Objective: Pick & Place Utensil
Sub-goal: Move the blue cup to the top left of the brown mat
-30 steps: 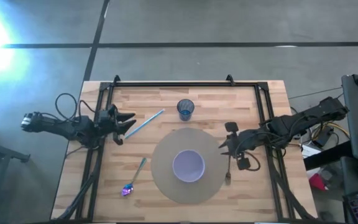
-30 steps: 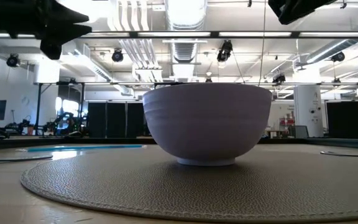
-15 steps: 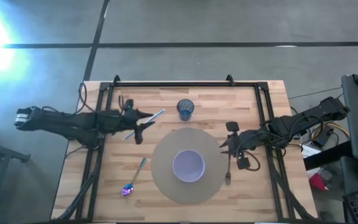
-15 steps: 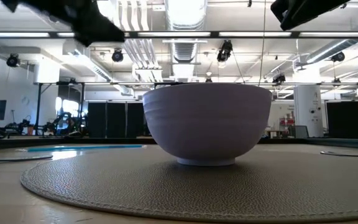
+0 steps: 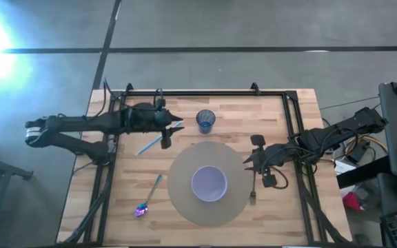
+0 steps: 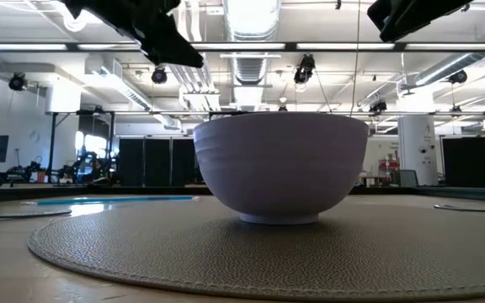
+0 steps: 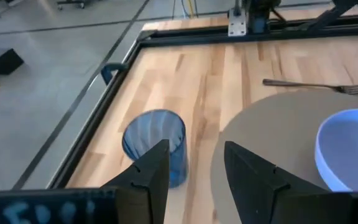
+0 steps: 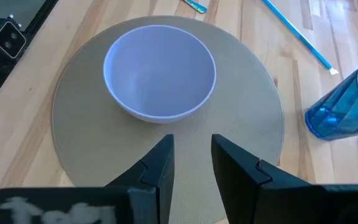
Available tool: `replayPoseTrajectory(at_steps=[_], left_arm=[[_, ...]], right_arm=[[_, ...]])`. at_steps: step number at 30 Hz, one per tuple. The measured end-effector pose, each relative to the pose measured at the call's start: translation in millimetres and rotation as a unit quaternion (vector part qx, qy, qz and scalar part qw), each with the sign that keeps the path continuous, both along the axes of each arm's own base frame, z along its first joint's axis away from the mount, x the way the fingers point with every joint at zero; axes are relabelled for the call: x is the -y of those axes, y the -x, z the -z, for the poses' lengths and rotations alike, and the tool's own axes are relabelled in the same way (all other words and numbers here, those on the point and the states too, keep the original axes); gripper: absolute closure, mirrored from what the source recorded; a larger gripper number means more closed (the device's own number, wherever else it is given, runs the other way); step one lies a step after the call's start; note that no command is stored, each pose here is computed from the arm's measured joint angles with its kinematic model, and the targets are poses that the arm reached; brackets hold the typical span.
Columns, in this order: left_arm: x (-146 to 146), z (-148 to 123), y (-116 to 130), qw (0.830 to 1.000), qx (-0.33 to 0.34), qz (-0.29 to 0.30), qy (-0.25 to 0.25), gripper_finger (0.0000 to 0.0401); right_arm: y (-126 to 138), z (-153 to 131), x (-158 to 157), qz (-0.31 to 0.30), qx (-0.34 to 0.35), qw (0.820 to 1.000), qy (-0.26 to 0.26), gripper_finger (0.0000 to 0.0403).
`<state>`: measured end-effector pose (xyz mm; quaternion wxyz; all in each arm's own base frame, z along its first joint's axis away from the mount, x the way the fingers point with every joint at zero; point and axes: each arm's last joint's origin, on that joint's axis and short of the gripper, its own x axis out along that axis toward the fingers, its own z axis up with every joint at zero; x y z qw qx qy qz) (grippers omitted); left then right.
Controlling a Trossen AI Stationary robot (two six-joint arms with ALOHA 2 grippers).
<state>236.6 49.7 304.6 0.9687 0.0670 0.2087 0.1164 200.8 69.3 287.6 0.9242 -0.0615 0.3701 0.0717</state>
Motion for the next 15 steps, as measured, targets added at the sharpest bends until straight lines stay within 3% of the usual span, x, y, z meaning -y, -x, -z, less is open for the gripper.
replayPoseTrajectory(at_steps=[15], left_arm=[[-56.9,13.5,-51.9,0.997,-0.050,0.048,0.019,0.0254]], right_arm=[[-0.7,-0.6,-0.3,-0.001,0.005,1.000,-0.001,0.0325]])
